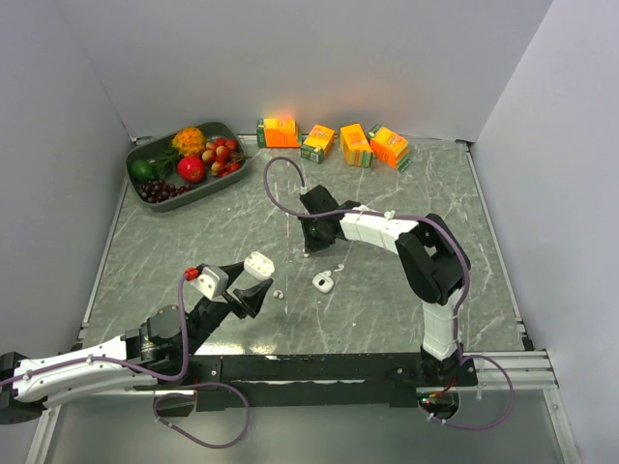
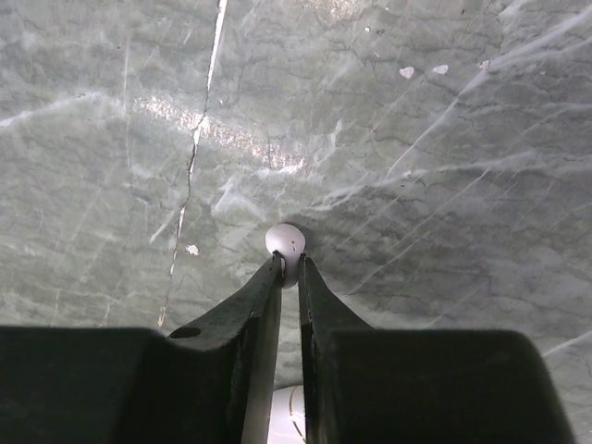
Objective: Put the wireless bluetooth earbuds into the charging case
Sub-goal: Pick up the earbud from the center of the board.
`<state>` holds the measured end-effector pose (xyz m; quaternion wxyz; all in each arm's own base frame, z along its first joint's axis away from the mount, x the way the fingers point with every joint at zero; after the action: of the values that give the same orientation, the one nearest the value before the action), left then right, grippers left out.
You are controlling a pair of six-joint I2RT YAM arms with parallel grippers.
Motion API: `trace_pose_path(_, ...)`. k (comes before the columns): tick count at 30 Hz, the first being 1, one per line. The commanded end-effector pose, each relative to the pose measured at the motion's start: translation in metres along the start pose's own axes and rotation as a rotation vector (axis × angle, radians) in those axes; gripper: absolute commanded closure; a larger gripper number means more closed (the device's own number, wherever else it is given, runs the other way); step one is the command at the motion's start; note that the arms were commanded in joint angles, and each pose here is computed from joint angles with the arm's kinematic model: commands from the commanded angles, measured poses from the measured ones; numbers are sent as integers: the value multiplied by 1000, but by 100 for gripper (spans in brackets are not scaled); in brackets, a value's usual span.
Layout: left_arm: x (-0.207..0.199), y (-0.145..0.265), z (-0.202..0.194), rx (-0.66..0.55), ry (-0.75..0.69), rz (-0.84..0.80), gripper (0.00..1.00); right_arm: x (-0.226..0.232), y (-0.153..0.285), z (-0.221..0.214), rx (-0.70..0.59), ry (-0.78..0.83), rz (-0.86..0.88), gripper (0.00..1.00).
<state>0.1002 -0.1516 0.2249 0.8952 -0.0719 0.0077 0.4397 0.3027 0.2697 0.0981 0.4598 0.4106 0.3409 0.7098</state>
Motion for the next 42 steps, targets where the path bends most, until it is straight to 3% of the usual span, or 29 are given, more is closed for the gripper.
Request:
trace_pose_path(1, -1, 0, 18, -43, 52, 4, 99, 4, -4, 2, 6, 5, -20, 85)
trace_pose_path(8, -1, 1, 18, -42, 51, 7, 99, 4, -1, 2, 4, 4, -22, 100)
trace_pose_path(13, 0, 1, 19, -47, 50, 10, 99, 5, 15, 4, -25, 3, -17, 100)
trace_pose_path(25, 0, 0, 25, -73, 31, 2, 99, 19, 142, 13, -272, 78, 193, 100)
trace_pose_path(30, -4, 0, 30, -98, -3, -48, 99, 27, 194, -4, -356, 194, 357, 100)
trace_pose_path(35, -10, -1, 32, -140, -69, -137, 99, 34, 245, -28, -495, 349, 412, 100)
trace_pose_path(42, -17, -10, 30, -110, -181, -177, 99, 34, 286, -51, -500, 466, 416, 100)
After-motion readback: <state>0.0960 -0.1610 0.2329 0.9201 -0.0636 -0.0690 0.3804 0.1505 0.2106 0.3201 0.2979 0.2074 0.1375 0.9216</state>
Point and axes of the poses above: each gripper's point midway between its finger pads, its own y axis back along the fingers, its own x axis along the line the jaws close on, z = x × y, the point moved 8 cm from there along y, back along the fingers, and after that the axes turned 5 degrees about -y, right-handed, at the moved point
